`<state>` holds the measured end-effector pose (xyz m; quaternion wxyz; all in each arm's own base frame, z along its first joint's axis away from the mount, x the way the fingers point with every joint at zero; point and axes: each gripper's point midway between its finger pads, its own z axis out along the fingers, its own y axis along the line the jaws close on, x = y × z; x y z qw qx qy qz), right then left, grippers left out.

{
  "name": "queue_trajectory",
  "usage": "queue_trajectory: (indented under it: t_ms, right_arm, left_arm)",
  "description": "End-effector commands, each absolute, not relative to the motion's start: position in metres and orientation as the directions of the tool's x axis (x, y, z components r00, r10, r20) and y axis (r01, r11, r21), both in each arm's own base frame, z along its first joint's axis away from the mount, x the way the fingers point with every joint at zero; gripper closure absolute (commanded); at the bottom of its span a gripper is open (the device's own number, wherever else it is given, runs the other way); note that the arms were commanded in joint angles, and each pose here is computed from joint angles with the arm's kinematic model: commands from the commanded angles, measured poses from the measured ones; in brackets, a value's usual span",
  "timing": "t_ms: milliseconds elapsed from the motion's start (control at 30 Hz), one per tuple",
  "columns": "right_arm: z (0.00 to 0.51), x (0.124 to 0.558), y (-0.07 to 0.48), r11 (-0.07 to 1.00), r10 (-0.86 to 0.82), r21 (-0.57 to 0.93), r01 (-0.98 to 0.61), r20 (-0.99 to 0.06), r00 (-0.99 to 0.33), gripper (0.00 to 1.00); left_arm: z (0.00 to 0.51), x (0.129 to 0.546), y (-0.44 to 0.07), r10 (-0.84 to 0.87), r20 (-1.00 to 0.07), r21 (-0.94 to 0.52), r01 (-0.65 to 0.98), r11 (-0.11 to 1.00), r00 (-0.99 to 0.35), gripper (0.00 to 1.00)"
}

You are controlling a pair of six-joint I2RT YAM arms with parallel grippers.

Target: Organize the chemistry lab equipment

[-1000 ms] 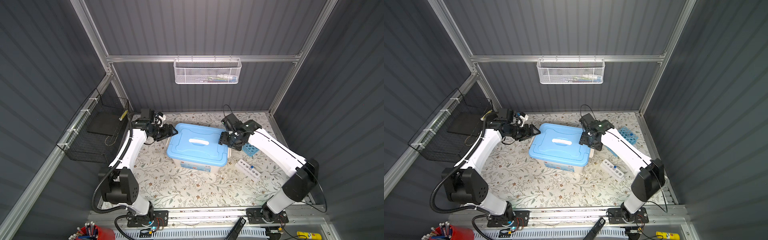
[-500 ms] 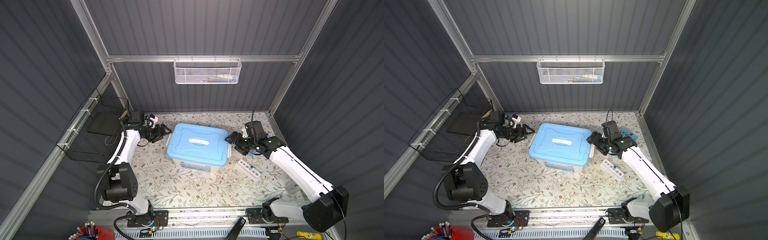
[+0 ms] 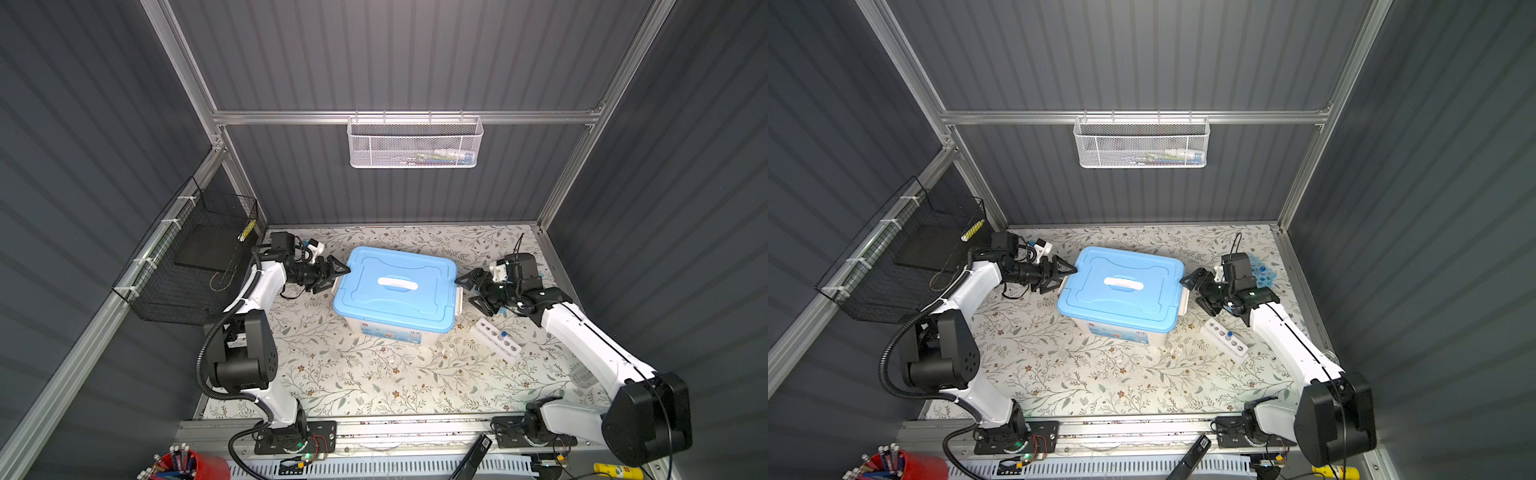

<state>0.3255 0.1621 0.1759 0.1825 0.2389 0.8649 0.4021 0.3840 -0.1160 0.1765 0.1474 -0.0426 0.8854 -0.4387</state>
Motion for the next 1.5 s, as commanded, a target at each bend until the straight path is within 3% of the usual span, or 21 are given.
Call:
queue_trajectory:
  t_ms: [0, 267, 533, 700, 867, 1100, 1467]
  right_arm:
    - [0.177, 0.330, 0.175, 0.506, 0.533, 0.834, 0.222, -0.099, -0.840, 0.17]
    - [0.162, 0.320, 0.186, 0.475, 0.474, 0.859, 0.192, -0.066, -0.878, 0.17]
    - [0.170, 0.313, 0.199, 0.470, 0.429, 0.863, 0.184, -0.042, -0.902, 0.21]
    - [0.182, 0.304, 0.184, 0.578, 0.439, 0.781, 0.237, -0.053, -0.897, 0.27]
    - [0.171, 0.291, 0.167, 0.788, 0.401, 0.532, 0.309, -0.063, -0.914, 0.31]
    - [0.167, 0.297, 0.192, 0.801, 0.362, 0.533, 0.273, -0.068, -0.930, 0.31]
    - [0.148, 0.294, 0.183, 0.904, 0.349, 0.290, 0.315, -0.072, -0.934, 0.34]
  left_arm:
    - [0.184, 0.382, -0.123, -0.177, -0.246, -0.811, 0.102, 0.576, -0.953, 0.20]
    - [0.188, 0.372, -0.137, -0.137, -0.251, -0.821, 0.135, 0.555, -0.958, 0.22]
    - [0.198, 0.361, -0.158, -0.093, -0.253, -0.818, 0.162, 0.553, -0.963, 0.30]
    - [0.214, 0.357, -0.157, -0.098, -0.277, -0.802, 0.173, 0.572, -0.956, 0.31]
    - [0.218, 0.353, -0.168, -0.051, -0.292, -0.775, 0.205, 0.597, -0.955, 0.33]
    - [0.210, 0.349, -0.172, -0.034, -0.285, -0.768, 0.207, 0.606, -0.958, 0.33]
    - [0.210, 0.341, -0.192, 0.036, -0.287, -0.748, 0.247, 0.616, -0.957, 0.36]
